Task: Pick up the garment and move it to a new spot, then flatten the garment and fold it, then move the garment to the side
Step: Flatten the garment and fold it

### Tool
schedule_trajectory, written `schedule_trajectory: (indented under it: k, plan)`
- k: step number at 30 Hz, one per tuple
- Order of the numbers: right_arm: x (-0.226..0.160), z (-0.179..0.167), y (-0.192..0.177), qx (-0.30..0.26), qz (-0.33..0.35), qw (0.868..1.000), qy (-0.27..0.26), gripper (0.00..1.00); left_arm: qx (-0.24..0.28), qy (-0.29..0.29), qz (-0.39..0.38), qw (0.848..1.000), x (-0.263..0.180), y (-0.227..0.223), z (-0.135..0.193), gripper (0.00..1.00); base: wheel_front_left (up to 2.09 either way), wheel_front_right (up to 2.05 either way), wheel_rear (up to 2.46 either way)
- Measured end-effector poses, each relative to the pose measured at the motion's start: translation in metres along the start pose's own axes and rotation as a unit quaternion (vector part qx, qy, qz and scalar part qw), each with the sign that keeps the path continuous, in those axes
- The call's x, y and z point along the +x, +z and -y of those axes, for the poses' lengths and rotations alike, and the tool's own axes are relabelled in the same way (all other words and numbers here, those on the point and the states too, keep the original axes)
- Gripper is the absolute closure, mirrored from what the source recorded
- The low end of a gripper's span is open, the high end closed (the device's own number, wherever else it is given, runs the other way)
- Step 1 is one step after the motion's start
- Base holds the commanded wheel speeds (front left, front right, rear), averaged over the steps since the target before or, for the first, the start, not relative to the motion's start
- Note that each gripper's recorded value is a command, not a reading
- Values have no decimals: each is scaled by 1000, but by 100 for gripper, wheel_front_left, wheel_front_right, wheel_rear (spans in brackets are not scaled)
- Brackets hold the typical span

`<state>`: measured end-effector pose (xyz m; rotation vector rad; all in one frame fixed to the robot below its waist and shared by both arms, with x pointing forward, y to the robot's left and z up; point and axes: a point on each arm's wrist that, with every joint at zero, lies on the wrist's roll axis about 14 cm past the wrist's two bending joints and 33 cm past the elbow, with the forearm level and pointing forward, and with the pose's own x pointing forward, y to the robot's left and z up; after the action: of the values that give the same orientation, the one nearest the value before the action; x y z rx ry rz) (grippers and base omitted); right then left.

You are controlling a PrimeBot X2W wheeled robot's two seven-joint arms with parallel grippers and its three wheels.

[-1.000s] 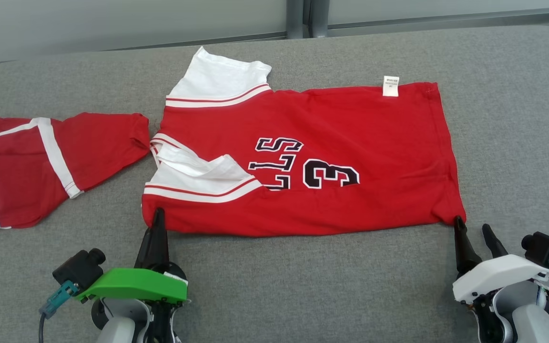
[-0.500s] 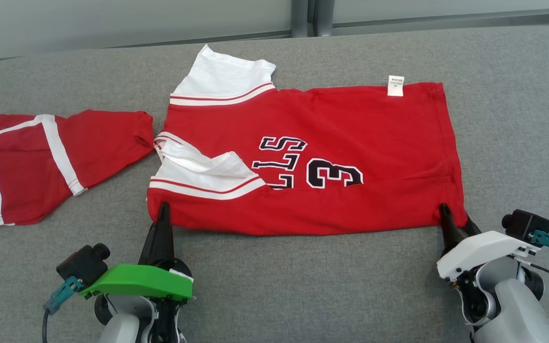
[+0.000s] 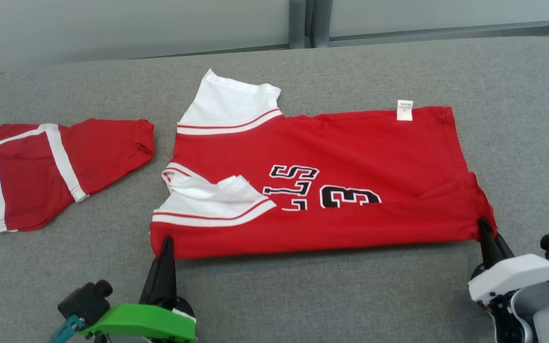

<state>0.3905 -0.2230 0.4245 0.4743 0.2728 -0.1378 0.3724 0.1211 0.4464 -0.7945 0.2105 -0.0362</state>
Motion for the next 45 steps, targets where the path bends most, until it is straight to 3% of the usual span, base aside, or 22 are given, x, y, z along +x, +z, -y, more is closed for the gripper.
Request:
schedule_trajectory:
  k: [13, 15, 16, 22, 27, 33, 37, 45]
  plan:
    - [-41, 30, -15, 0, -27, 999, -35, 100, 1, 53, -73, 996, -43, -44, -19, 100, 0, 0, 0]
    - [-44, 36, -12, -5, -16, 999, -43, 4, 4, 60, -80, 995, -44, -48, -22, 9, 0, 0, 0]
    - [-45, 38, -10, -6, -13, 999, -47, 0, 5, 63, -80, 995, -44, -48, -23, 0, 0, 0, 0]
    - [-50, 51, 5, -18, 15, 998, -66, 0, 22, 84, -79, 993, -45, -42, -38, 0, 0, 0, 0]
    - [-49, 52, 29, -45, 51, 995, -69, 0, 82, 68, -66, 992, -34, -21, -40, 0, 0, 0, 0]
    - [-34, 18, 53, -72, 84, 994, -22, 0, 171, -26, -53, 984, 18, 10, 2, 0, 0, 0, 0]
    - [-22, 1, 65, -85, 94, 992, 1, 0, 226, -76, -61, 969, 58, 22, 28, 0, 0, 0, 0]
    - [1, -16, 69, -103, 91, 990, 33, 0, 287, -117, -113, 944, 130, 11, 53, 0, 0, 0, 0]
